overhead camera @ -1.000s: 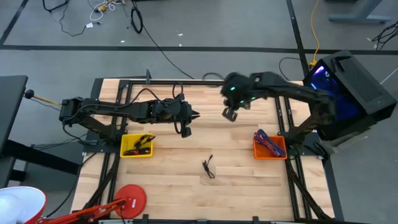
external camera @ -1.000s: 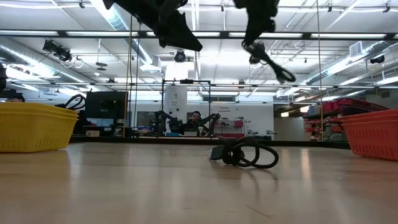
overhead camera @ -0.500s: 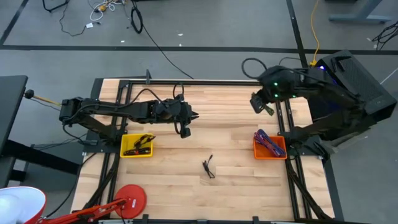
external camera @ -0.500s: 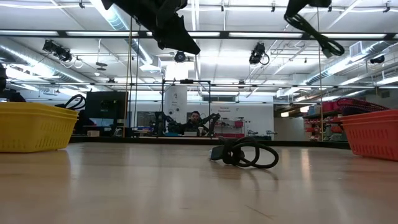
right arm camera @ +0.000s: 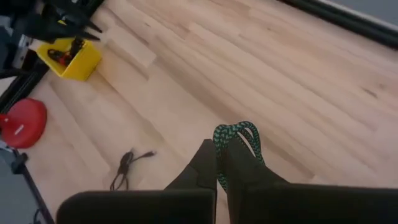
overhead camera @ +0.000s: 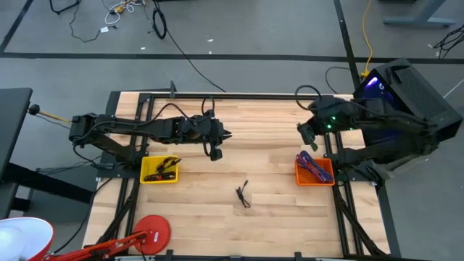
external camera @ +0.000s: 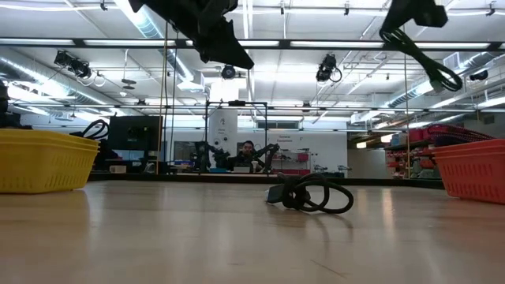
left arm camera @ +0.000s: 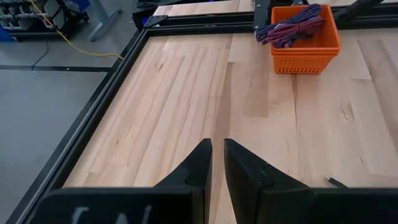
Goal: Pick & Place USB Port
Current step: Put the green USB cable into the orange bin
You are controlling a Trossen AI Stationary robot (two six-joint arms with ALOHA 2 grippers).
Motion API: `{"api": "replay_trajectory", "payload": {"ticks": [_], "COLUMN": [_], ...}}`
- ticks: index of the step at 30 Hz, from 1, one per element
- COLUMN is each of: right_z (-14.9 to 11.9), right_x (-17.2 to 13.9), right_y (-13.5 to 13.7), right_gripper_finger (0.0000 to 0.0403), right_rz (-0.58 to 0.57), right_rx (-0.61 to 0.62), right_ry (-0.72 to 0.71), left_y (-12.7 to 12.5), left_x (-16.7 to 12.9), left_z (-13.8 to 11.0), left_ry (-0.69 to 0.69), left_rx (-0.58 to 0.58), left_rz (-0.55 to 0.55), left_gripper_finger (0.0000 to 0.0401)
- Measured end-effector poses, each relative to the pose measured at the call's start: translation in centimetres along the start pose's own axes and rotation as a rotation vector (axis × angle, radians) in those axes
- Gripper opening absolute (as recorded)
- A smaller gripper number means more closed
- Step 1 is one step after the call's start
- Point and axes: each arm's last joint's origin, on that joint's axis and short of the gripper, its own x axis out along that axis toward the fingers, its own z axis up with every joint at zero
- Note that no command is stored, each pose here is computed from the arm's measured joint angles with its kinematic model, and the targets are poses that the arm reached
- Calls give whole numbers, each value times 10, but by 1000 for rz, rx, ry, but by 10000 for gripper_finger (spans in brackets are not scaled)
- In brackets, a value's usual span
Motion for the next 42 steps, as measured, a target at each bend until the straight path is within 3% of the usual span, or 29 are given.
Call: {"api": "replay_trajectory", "payload": {"ticks": [13,20,28,42], "right_z": [-48,-67,-78,-109], "right_x": [-17,-6,-4,25], "right_y": [-22,-29,-36,-57], "right_gripper_finger": [0,0,0,0], "right_rz": [96,29,33,-16], "right_rx": [120,107,99,92], "right_ry": [-28,6,1,90], "left_y": [2,1,1,1], "left_x": [0,0,0,0], "left_z": [0,-1,-2,-2], "left_ry": [3,7,23,23], "left_rx": [-3,-1,1,-2], "left_rz": [5,4,3,3], "left_gripper_finger": [48,48,48,48]}}
